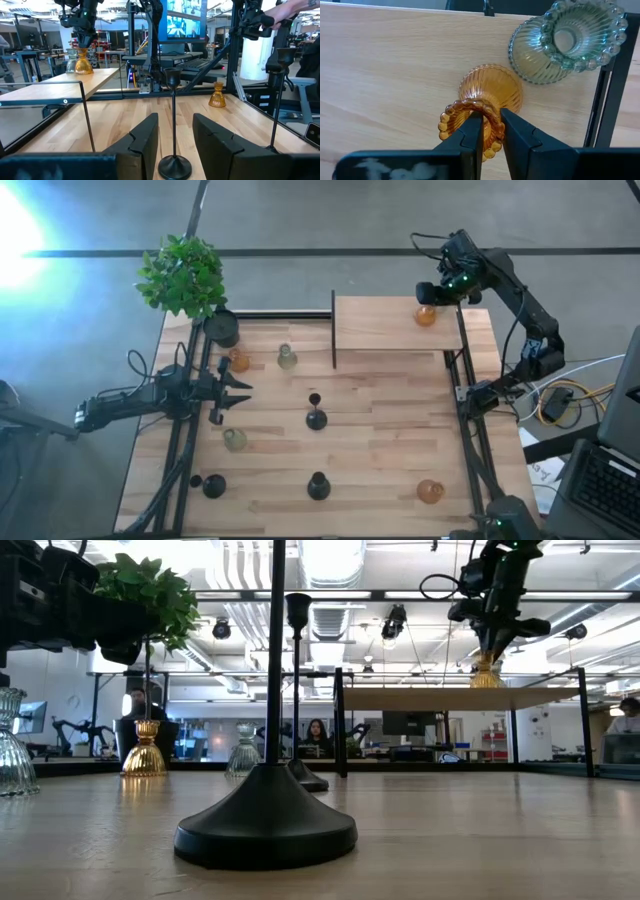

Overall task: Pick & Place candle stick holders
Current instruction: Put the middle orange glass candle holder on the shelf, then put the top green glass candle holder on the shelf

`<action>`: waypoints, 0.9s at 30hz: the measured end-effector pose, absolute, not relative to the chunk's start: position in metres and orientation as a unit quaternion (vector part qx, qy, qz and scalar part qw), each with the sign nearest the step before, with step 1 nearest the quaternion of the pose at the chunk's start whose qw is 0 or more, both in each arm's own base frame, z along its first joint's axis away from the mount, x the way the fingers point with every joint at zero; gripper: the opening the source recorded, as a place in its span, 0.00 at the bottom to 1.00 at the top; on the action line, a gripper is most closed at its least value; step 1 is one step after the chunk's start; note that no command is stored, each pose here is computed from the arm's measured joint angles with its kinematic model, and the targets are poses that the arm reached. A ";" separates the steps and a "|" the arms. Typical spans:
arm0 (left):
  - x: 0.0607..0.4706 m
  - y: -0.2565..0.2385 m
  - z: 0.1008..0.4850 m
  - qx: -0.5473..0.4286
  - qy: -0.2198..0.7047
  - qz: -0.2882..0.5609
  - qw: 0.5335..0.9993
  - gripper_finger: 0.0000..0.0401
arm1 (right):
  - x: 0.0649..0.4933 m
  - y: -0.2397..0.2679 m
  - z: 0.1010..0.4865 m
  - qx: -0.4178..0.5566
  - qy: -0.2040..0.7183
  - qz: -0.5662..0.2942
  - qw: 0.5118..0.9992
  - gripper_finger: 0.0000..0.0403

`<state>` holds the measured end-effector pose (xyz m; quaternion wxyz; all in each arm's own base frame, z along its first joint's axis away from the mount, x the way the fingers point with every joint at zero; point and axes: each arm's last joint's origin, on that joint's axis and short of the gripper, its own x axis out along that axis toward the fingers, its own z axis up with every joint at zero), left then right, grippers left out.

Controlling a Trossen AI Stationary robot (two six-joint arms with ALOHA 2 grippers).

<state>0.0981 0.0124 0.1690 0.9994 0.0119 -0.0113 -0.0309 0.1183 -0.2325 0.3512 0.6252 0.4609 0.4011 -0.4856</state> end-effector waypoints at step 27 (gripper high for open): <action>0.098 0.012 0.169 0.012 -0.011 -0.031 0.999 0.32 | 0.115 -0.226 0.362 0.454 0.367 -0.498 0.641 0.28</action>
